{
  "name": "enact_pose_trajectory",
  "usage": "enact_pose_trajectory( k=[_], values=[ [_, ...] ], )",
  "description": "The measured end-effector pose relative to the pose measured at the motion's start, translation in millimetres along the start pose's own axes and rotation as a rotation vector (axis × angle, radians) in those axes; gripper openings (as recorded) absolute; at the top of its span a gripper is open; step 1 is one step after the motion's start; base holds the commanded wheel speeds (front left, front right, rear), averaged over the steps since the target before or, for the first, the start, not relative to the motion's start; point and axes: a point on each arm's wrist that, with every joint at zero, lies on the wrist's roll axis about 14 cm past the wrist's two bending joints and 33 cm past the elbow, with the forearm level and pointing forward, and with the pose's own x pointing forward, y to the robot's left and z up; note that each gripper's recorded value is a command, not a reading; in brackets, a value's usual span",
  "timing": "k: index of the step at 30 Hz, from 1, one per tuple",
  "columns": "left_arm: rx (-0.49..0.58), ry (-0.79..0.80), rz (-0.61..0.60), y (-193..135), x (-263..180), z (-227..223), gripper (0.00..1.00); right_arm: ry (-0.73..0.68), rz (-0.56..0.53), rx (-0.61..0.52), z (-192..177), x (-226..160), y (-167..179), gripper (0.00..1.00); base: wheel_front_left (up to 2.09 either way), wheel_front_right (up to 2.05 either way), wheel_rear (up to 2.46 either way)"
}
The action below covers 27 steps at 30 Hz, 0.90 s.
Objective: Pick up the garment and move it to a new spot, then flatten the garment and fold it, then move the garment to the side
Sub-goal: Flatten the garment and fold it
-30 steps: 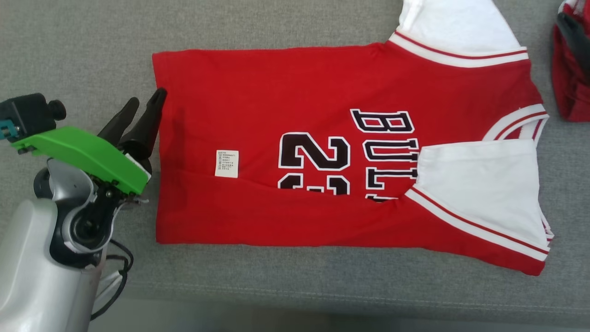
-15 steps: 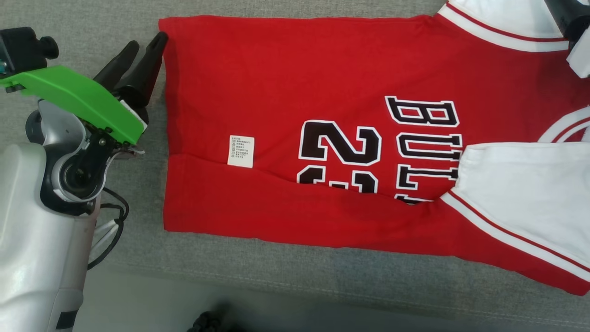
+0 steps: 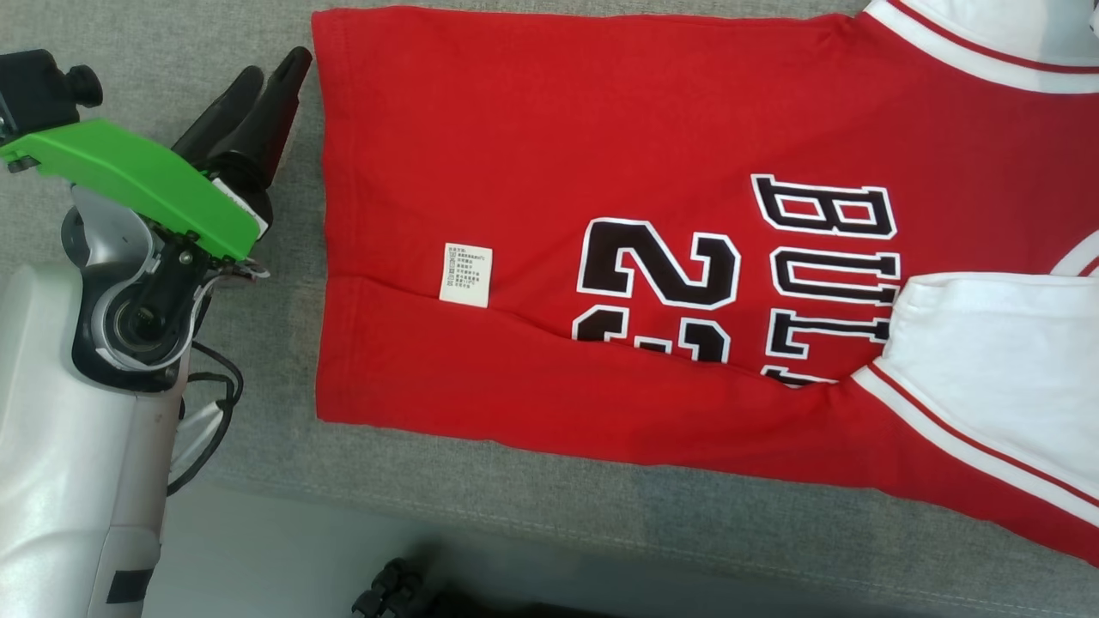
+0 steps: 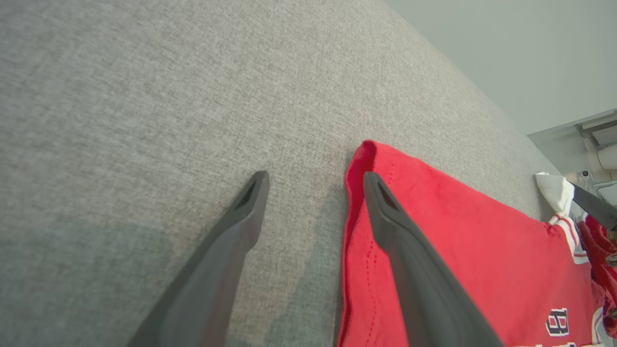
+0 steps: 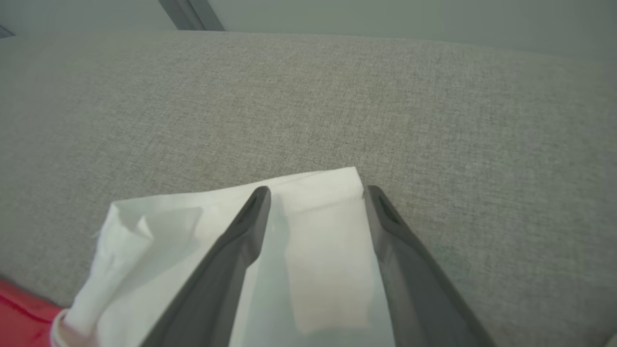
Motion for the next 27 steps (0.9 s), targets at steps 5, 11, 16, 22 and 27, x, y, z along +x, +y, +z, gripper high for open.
enact_pose_trajectory(
  k=[5, 11, 16, 22, 27],
  values=[
    [-0.008, -0.012, -0.004, 2.3, -0.4, -0.8, 1.00, 0.047, -0.031, -0.027, -6.4, 7.0, -7.1, 1.00, 0.00, 0.00, 0.00],
    [-0.018, -0.018, -0.009, 2.6, -0.8, -1.2, 1.00, 0.062, -0.045, -0.035, -4.6, 10.8, -12.4, 1.00, 0.00, 0.00, 0.00],
    [-0.021, -0.020, -0.014, 2.6, -1.6, -1.5, 1.00, 0.069, -0.046, -0.023, -5.0, 15.6, -11.8, 1.00, 0.00, 0.00, 0.00],
    [-0.020, -0.018, -0.016, 3.5, -1.4, -2.2, 1.00, 0.074, -0.032, -0.015, -5.1, 20.1, -8.5, 0.50, 0.00, 0.00, 0.00],
    [-0.021, -0.018, -0.018, 4.7, -0.5, -3.5, 1.00, 0.078, -0.022, -0.009, -4.7, 21.4, -7.7, 0.39, 0.00, 0.00, 0.00]
  ],
)
